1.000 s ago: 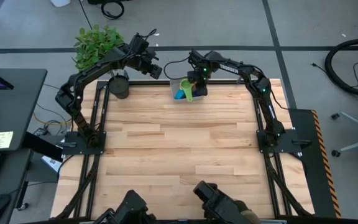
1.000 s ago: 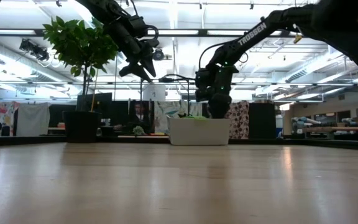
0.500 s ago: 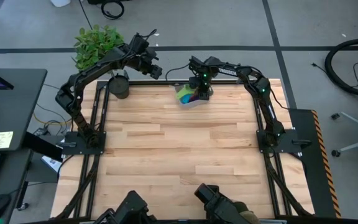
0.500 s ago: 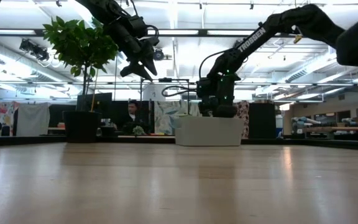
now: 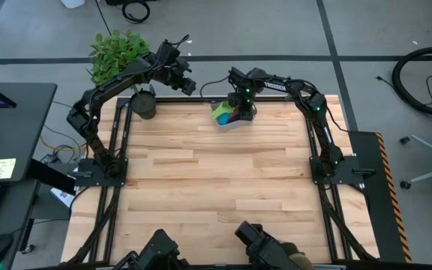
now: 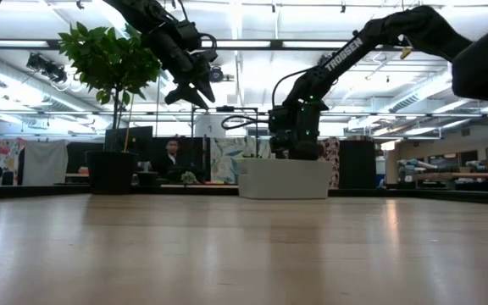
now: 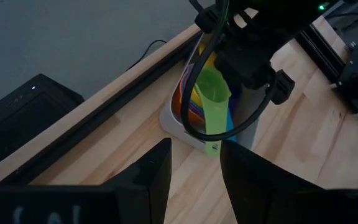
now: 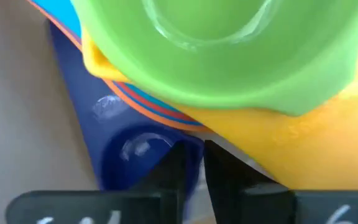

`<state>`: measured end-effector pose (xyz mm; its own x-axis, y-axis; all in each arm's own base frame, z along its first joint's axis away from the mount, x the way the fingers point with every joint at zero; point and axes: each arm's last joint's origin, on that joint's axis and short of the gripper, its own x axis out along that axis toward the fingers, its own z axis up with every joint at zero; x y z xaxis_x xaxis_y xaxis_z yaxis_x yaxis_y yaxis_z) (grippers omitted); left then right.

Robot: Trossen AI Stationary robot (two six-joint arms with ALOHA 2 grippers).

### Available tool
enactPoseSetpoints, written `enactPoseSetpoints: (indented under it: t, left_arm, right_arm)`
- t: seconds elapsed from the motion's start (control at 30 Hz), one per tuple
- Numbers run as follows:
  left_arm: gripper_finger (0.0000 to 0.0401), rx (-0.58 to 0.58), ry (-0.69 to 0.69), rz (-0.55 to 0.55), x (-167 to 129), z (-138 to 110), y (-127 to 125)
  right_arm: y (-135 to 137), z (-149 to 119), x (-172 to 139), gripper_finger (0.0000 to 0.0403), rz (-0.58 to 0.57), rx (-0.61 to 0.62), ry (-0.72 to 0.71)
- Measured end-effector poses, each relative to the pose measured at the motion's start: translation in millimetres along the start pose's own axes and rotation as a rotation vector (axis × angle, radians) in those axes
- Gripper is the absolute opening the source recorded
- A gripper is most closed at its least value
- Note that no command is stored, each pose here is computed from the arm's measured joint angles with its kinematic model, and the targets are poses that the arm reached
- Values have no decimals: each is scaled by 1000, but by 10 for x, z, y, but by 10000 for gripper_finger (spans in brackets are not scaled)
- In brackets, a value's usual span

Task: Nest measuring cups in basket
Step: Stack the dark blue measuring cup on top of the green measuring cup

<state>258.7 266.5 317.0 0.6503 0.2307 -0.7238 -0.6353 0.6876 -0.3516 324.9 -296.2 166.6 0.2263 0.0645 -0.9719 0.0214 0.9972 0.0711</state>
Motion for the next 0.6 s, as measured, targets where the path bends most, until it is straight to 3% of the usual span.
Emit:
enactPoseSetpoints:
  t: [0.2, 0.6]
  left_arm:
    - [141, 1, 0, 0, 0, 0, 0]
    - [141, 2, -1, 0, 0, 1, 0]
  right_arm:
    - [7, -23, 8, 14, -28, -46, 38]
    - [28, -12, -74, 12, -11, -55, 78]
